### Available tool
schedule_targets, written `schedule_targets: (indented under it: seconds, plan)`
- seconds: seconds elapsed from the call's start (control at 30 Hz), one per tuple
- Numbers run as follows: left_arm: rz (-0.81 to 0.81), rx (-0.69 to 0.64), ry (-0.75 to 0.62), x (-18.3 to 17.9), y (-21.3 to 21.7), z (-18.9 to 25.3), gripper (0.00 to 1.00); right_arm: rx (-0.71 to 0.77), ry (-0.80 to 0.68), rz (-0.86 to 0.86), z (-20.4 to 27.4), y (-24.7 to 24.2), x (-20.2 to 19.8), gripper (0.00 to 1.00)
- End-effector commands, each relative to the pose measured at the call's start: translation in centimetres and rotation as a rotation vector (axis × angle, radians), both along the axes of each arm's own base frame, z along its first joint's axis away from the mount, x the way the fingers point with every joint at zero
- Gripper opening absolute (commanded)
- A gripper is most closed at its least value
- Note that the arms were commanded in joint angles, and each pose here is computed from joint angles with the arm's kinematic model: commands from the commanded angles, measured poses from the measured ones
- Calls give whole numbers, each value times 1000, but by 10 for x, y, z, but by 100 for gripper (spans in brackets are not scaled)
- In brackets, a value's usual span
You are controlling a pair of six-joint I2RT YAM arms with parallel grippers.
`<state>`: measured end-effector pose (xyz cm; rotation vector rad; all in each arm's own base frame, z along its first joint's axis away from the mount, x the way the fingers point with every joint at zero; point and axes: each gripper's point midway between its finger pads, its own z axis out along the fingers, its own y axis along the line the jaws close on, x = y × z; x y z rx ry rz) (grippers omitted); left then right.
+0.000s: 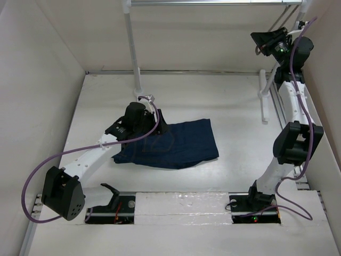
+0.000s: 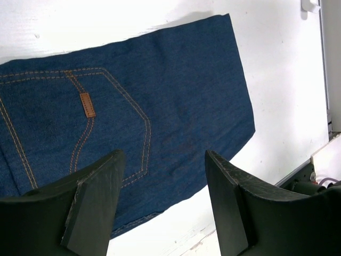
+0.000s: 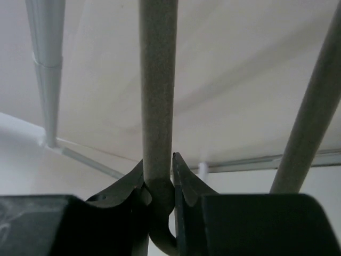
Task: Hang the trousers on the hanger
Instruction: Pick up the hanger from the clothesline.
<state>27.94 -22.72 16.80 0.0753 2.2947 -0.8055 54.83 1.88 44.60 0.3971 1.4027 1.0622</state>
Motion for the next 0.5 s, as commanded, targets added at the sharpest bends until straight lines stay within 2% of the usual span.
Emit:
schedule_targets:
  seconds: [0.0,0.1,0.3,0.47]
  plan:
    - [-2,-21,-19,-2,0,7,58,-43,-148,-11,46,4,-18,19]
    - [-9,-26,-18,-1,-2,9,58,-91,-136,-11,48,6,-24,12]
    - [-29,-62,-29,5,-12,26,57,-142,-175,56,68,20,-48,11]
    - [-56,-95,-54,9,-21,46,57,-162,-125,141,49,29,-57,10]
